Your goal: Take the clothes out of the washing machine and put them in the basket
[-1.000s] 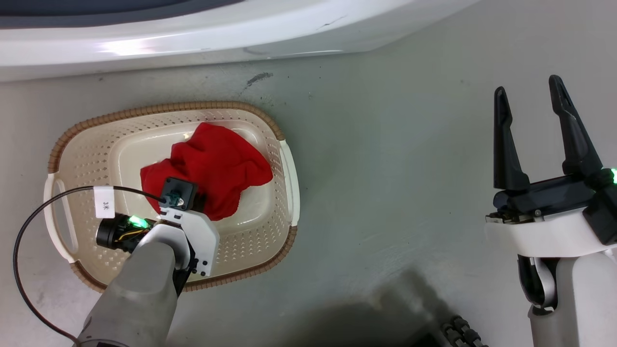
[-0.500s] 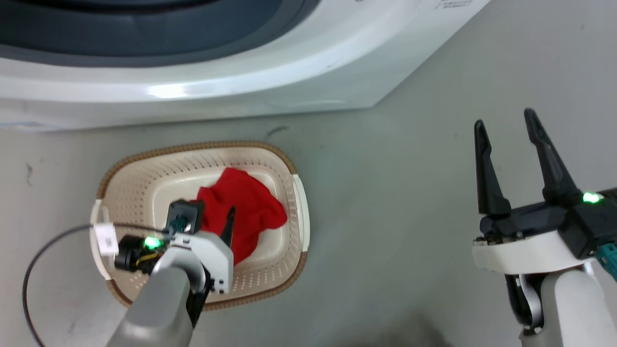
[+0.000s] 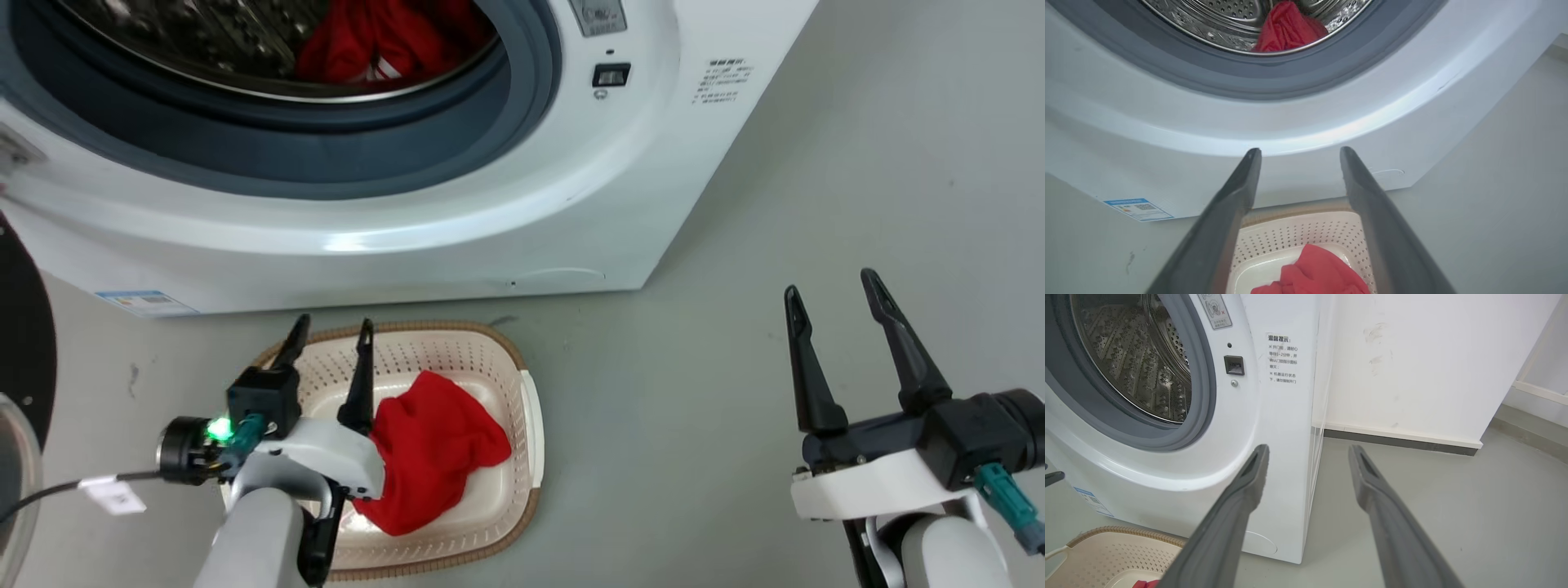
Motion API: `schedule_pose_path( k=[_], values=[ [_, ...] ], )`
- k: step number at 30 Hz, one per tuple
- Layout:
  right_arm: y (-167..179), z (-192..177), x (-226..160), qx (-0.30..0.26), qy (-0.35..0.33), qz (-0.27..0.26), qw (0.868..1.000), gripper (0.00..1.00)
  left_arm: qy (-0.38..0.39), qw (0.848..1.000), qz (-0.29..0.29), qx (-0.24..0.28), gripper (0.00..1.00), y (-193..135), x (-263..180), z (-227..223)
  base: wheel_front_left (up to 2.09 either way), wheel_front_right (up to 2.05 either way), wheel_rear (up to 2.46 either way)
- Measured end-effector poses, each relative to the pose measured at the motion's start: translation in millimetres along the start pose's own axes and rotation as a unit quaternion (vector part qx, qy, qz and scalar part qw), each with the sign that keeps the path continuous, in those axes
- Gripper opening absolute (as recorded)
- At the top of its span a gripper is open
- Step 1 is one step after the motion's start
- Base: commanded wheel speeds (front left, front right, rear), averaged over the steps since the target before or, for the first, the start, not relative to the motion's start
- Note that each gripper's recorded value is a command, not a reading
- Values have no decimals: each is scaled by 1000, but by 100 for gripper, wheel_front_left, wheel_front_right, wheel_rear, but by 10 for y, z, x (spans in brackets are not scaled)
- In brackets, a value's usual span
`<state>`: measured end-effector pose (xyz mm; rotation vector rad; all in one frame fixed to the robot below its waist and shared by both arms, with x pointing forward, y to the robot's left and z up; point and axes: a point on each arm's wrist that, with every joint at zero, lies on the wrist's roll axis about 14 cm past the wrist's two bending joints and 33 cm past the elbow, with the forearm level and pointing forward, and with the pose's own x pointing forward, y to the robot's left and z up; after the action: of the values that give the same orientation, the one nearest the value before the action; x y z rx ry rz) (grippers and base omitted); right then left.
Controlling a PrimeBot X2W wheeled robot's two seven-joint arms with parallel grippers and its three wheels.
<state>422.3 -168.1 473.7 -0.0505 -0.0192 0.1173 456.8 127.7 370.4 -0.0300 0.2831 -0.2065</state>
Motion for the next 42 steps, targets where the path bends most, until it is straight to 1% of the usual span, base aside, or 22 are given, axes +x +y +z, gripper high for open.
schedule_pose_path(
  k=[5,9,14,18,23,28,32,37,40,42],
  values=[
    [24,130,-108,0,-13,1,1000,100,-83,996,25,3,100,68,-174,532,0,0,0],
    [37,208,-209,1,-20,1,1000,100,-129,991,38,3,100,98,-333,826,0,0,0],
    [48,290,-303,1,-29,0,1000,100,-161,986,49,12,100,141,-452,1053,0,0,0],
    [40,302,-308,6,-31,-2,999,100,-157,986,41,22,100,129,-329,1069,0,0,0],
    [3,294,-207,8,-33,-5,999,100,-161,986,28,43,100,163,51,1213,0,0,0],
    [-35,224,-63,8,-28,-7,1000,100,-156,986,17,62,100,240,575,1345,0,0,0],
    [-59,144,66,11,-23,-7,1000,100,-134,987,-2,84,100,254,1019,1320,0,0,0],
    [-142,4,197,19,-12,-16,1000,100,-95,991,-12,96,100,281,1581,1229,0,0,0],
    [-177,-102,245,22,-1,-19,1000,100,-70,993,-7,93,100,341,1893,1192,0,0,0],
    [-197,-164,278,23,4,-21,1000,100,-57,993,-5,103,100,379,2094,1199,0,0,0]
  ],
)
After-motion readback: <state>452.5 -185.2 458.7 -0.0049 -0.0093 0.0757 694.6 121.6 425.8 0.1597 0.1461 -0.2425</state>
